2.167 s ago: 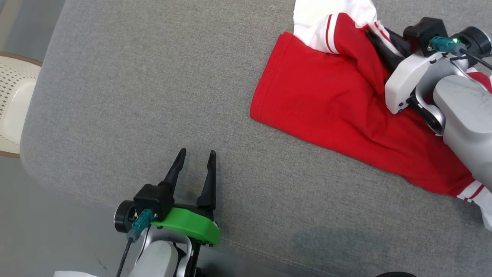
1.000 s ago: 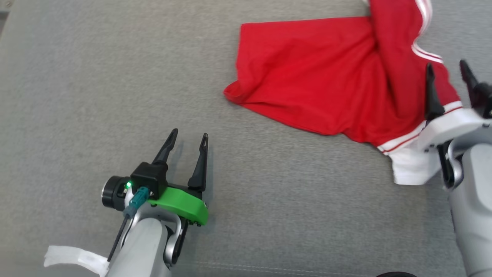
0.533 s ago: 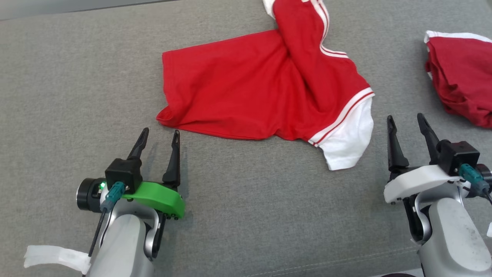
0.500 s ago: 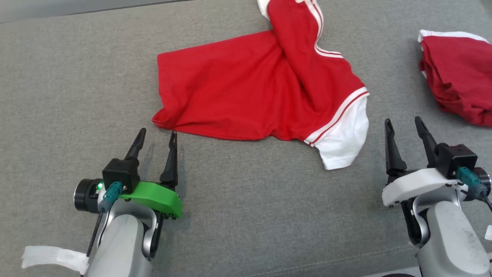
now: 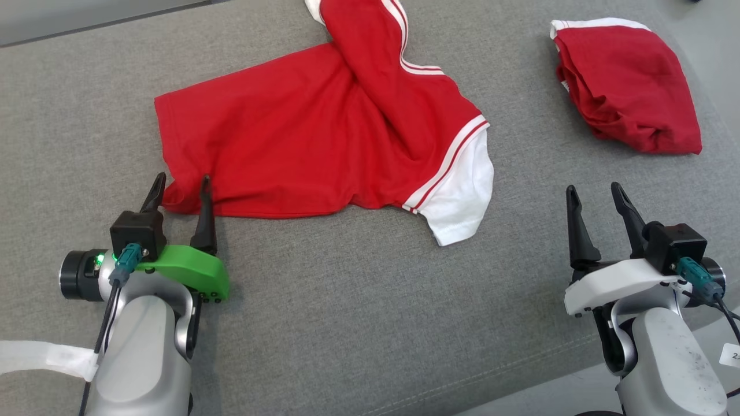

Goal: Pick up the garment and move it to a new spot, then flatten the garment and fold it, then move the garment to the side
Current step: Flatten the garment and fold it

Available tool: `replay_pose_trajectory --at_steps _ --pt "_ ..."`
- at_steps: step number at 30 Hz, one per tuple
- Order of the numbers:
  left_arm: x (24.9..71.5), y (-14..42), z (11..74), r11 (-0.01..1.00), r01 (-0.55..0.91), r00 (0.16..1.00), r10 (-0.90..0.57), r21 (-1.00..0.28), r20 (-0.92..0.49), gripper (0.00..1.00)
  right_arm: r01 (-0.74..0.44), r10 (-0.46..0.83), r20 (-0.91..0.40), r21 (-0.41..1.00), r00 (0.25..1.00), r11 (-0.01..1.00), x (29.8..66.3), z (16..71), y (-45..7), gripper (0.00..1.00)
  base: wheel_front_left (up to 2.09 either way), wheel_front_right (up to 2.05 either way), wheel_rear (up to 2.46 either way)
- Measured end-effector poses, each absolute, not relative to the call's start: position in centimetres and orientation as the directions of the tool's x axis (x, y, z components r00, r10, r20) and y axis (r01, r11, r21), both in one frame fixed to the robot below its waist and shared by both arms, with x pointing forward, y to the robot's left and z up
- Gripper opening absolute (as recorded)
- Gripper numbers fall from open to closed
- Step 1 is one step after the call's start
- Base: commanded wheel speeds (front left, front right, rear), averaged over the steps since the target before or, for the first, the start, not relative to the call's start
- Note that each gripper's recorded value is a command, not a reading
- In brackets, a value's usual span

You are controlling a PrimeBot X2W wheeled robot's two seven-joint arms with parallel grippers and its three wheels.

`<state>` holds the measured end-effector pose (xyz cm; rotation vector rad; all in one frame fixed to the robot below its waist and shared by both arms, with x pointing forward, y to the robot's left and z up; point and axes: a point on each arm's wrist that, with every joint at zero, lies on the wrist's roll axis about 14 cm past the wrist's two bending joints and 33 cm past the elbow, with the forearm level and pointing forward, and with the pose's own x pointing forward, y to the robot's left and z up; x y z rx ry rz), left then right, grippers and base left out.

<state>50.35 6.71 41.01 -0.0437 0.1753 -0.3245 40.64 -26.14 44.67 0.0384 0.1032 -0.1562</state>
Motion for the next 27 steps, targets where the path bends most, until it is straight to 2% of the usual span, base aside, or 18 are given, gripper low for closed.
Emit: replay_pose_trajectory --at_steps 1,2,11,17,18,19,20,21,24,27 --pt "50.5 6.8 40.5 0.948 0.311 0.931 -0.319 -0.071 -0.178 0.08 0.161 -0.157 -0.109 0.028 0.982 0.987 40.6 44.6 -26.3 1.0 0.0 0.0 0.0" --pt "50.7 6.8 40.1 0.948 0.309 0.929 -0.317 -0.072 -0.189 0.0 0.164 -0.16 -0.113 0.027 0.981 0.986 40.6 44.4 -26.4 1.0 0.0 0.0 0.0" --pt "53.4 7.0 41.5 0.954 0.29 0.945 -0.298 -0.077 -0.135 0.0 0.179 -0.174 -0.134 0.03 0.976 0.983 40.8 43.6 -26.7 1.0 0.0 0.0 0.0" --pt "55.9 8.5 40.4 0.967 0.251 0.952 -0.255 -0.043 -0.172 0.02 0.164 -0.158 -0.146 0.03 0.977 0.986 41.8 43.0 -26.3 1.0 0.0 0.0 0.0" --pt "56.4 8.7 40.2 0.969 0.244 0.953 -0.247 -0.036 -0.176 0.18 0.167 -0.16 -0.149 0.029 0.976 0.986 41.8 42.8 -26.4 1.0 0.0 0.0 0.0" --pt "56.8 8.7 40.0 0.97 0.239 0.953 -0.242 -0.037 -0.181 0.41 0.17 -0.163 -0.156 0.03 0.974 0.985 41.8 42.5 -26.5 1.0 0.0 0.0 0.0" --pt "57.1 8.7 39.7 0.972 0.231 0.954 -0.234 -0.037 -0.189 0.76 0.173 -0.166 -0.163 0.029 0.972 0.984 41.8 42.3 -26.6 1.0 0.0 0.0 0.0" --pt "57.3 8.8 39.1 0.974 0.222 0.953 -0.225 -0.038 -0.205 1.0 0.177 -0.169 -0.171 0.027 0.971 0.984 41.8 42.0 -26.7 1.0 0.0 0.0 0.0" --pt "57.5 9.3 37.4 0.982 0.183 0.948 -0.19 -0.052 -0.255 1.0 0.188 -0.181 -0.191 0.022 0.965 0.982 41.6 41.3 -27.0 1.0 0.0 0.0 0.0" --pt "58.3 10.5 38.2 0.989 0.132 0.963 -0.143 -0.064 -0.23 1.0 0.194 -0.186 -0.197 0.022 0.963 0.981 41.7 41.0 -27.2 1.0 0.0 0.0 0.0"
